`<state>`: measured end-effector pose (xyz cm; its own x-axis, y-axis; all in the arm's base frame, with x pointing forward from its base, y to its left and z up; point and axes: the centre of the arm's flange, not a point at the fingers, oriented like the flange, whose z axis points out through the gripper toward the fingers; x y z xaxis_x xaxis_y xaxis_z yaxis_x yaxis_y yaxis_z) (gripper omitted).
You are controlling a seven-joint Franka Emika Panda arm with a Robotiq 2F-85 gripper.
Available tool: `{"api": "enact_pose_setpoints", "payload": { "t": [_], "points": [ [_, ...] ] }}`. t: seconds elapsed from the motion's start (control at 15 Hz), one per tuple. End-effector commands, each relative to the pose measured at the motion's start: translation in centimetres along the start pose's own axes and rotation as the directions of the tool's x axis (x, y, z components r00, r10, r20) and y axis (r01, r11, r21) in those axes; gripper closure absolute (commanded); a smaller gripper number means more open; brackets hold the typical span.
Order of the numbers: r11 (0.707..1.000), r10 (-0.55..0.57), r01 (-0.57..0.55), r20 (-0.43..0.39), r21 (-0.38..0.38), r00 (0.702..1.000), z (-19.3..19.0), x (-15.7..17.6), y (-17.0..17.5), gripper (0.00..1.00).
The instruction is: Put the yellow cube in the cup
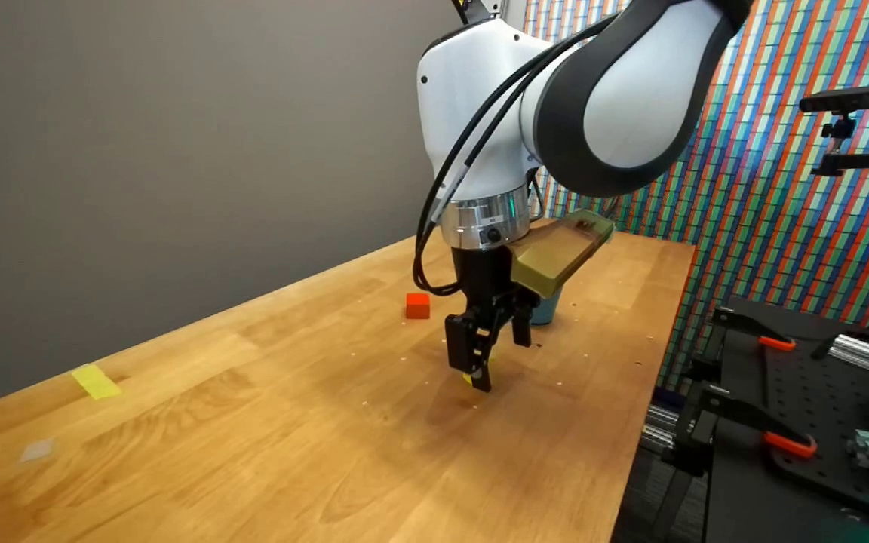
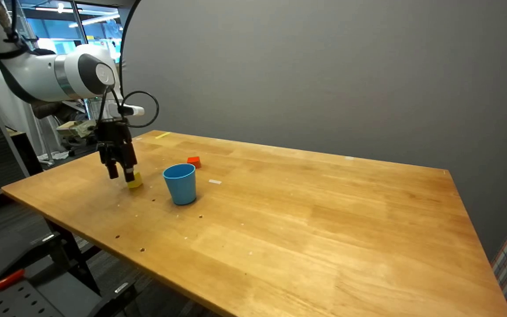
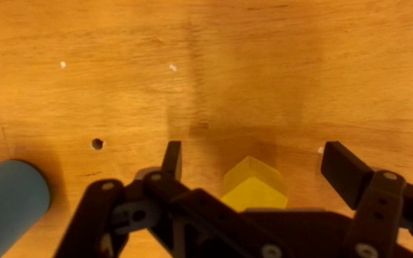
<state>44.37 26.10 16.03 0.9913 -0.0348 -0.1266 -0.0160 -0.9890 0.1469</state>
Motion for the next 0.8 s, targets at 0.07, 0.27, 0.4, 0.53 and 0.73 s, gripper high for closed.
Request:
{"api": "enact_pose_setpoints", "payload": {
  "t": [0.07,0.27,0.4,0.53,0.73],
  "points": [
    [1.000,-0.020,0.019,-0.052,-0.012,0.998,-0.3,1.4,-0.6,0.34],
    [0.999,-0.036,0.033,-0.078,-0.040,0.996,0.0,2.0,-0.1,0.58],
    [0.996,-0.060,0.052,-0.103,-0.079,0.993,0.6,2.8,0.2,0.74],
    [0.992,-0.081,0.071,-0.104,-0.103,0.991,1.0,3.5,0.5,0.88],
    [0.993,-0.067,0.056,-0.105,-0.101,0.992,0.2,4.3,0.9,0.83]
  ]
}}
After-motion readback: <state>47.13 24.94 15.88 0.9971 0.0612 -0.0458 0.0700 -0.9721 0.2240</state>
